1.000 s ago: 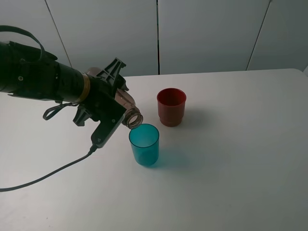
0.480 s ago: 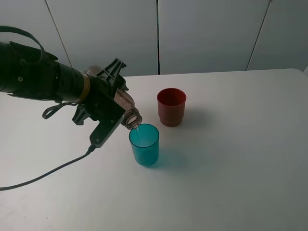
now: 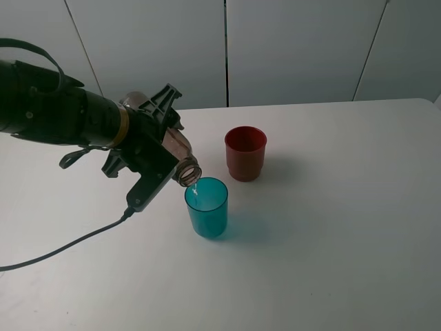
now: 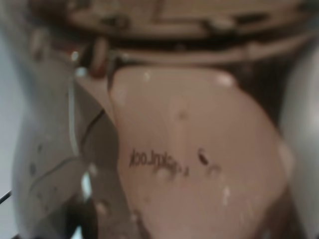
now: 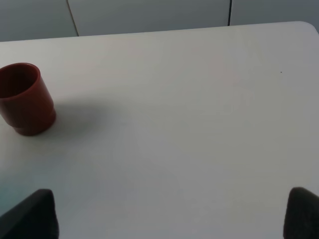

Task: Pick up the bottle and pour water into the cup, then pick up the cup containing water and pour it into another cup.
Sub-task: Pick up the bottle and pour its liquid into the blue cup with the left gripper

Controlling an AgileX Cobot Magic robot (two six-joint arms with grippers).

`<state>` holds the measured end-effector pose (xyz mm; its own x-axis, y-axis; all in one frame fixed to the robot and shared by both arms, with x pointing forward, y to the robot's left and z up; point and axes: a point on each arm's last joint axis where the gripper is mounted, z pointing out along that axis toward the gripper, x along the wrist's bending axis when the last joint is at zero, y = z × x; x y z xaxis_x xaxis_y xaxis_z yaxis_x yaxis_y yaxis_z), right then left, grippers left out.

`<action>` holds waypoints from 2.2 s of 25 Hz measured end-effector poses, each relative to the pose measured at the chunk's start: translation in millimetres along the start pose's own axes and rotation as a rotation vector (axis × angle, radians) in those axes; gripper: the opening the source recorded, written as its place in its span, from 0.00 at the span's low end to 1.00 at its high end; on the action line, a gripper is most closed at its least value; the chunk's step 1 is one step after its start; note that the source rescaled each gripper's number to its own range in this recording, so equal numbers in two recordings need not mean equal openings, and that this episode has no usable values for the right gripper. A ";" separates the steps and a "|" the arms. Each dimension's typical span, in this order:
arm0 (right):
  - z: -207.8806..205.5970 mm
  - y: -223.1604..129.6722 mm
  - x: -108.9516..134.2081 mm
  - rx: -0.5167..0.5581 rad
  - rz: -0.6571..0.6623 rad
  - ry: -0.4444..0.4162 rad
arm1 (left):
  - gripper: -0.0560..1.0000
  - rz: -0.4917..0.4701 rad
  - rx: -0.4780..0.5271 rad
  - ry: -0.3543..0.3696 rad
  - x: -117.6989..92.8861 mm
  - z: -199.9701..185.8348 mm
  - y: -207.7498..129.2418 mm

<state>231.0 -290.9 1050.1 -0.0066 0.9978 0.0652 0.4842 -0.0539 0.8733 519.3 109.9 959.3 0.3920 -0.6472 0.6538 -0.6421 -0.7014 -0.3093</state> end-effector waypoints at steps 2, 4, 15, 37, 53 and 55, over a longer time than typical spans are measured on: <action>0.0 0.0 0.0 0.000 0.000 0.000 | 0.06 0.000 0.000 0.000 0.0 0.0 0.0; 0.0 0.0 0.0 0.000 0.000 0.000 | 0.06 0.000 0.000 0.000 0.0 0.0 0.0; 0.0 0.0 0.0 0.000 0.000 0.000 | 0.06 0.049 0.051 -0.019 -0.1 -0.8 -1.2; 0.0 0.0 0.0 0.000 0.000 0.000 | 0.06 0.102 0.087 0.036 21.0 -4.8 -0.6; 0.0 0.0 0.0 0.000 0.000 0.000 | 0.06 0.171 0.118 0.038 22.9 -6.0 1.5; 0.0 0.0 0.0 0.000 0.000 0.000 | 0.06 0.183 0.117 0.040 23.5 -6.2 2.7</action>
<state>231.0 -290.9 1050.1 -0.0066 0.9978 0.0652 0.4842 -0.0539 0.8733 522.7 94.7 978.1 0.2477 -0.7562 0.6057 -0.6187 -0.6045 -0.5017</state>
